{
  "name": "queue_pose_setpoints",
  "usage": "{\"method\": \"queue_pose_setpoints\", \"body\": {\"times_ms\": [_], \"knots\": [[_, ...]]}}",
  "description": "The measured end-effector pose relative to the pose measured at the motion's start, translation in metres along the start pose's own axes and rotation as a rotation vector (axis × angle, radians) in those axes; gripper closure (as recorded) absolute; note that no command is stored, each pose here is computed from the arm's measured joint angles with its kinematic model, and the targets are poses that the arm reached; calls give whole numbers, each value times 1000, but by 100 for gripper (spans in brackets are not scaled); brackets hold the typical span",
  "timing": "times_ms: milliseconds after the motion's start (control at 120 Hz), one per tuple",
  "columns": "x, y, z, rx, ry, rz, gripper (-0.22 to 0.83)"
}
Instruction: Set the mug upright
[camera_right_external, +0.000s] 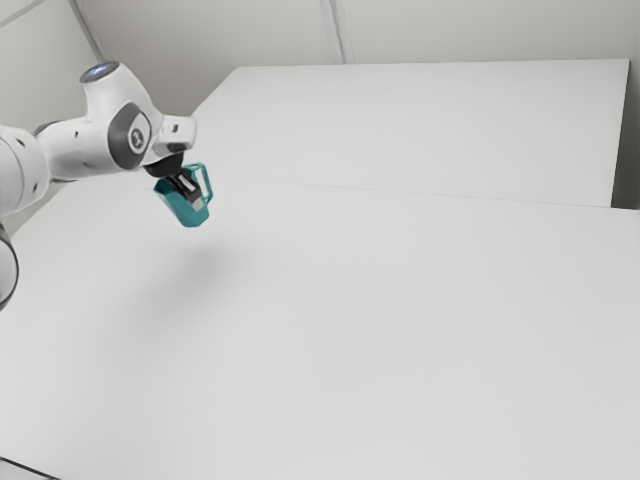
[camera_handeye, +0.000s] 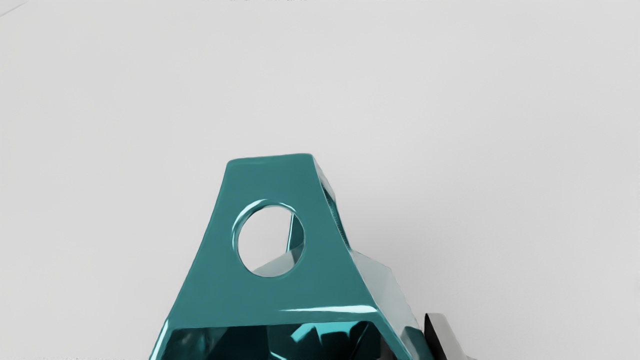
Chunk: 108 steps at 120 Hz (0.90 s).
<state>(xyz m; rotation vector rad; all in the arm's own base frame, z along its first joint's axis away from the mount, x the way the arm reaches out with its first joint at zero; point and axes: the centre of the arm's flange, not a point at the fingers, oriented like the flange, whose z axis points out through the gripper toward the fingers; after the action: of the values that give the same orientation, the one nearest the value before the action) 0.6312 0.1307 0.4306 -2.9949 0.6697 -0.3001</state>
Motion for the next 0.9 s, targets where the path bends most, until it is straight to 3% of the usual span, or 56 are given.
{"method": "queue_pose_setpoints", "body": {"times_ms": [142,558,900], "knots": [[-4,60,-3,35,2,-94,78],[-16,172,-4,21,-2,-438,78],[-23,199,43,7,-90,-678,78]]}}
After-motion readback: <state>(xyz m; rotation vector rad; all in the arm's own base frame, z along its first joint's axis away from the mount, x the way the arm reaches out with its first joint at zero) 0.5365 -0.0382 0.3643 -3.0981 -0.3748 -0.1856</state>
